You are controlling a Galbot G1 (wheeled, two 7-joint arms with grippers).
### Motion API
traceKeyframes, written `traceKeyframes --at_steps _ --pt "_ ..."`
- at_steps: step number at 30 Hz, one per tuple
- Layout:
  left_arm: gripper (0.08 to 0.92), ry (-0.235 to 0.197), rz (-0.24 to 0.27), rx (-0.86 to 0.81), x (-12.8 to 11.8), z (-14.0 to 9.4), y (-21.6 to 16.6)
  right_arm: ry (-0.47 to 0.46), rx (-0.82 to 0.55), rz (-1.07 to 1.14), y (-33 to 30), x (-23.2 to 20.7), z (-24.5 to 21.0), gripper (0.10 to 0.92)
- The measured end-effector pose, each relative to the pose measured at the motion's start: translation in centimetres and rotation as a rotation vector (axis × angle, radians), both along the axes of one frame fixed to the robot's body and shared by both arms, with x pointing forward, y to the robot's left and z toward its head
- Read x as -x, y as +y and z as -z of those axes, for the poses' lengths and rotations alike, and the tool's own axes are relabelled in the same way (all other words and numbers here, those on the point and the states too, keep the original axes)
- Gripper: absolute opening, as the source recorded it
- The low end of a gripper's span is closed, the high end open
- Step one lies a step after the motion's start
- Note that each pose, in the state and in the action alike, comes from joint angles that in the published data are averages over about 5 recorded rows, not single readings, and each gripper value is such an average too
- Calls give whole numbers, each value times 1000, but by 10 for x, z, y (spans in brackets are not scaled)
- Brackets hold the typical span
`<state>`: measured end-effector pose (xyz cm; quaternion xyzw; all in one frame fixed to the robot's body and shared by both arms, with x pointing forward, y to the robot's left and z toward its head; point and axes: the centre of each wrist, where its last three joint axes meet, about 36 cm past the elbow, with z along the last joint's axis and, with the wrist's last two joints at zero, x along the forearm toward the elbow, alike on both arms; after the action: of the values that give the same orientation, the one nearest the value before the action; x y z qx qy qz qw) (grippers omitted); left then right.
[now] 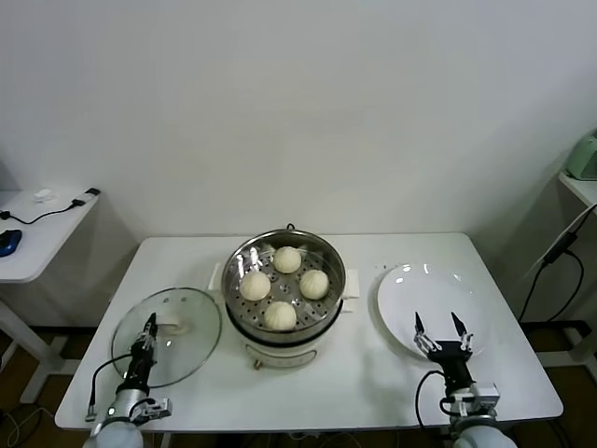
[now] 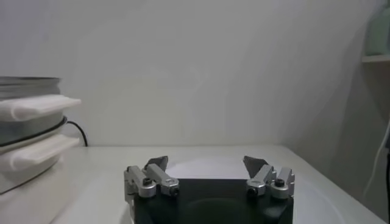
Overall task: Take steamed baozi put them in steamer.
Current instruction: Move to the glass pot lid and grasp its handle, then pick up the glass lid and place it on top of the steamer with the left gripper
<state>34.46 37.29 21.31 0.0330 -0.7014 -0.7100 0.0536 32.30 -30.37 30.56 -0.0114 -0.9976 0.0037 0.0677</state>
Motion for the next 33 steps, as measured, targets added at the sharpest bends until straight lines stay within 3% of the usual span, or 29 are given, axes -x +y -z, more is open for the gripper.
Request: traceKeyframes --at_steps 4,10,20,27,33 --pt "138 -10 -9 11 1 -7 2 -6 3 -4 0 -2 -3 823" --pt "137 -49 -31 36 -1 -40 9 -12 11 -4 0 -4 -9 823" --pt "137 -99 -62 94 -16 -144 16 -21 60 5 -1 -11 -19 823" --pt "137 -101 -45 138 -27 -213 -24 -36 95 -4 0 -13 -23 823" --pt "137 -82 -12 152 -28 -240 -83 -54 108 -16 0 -16 -23 823"
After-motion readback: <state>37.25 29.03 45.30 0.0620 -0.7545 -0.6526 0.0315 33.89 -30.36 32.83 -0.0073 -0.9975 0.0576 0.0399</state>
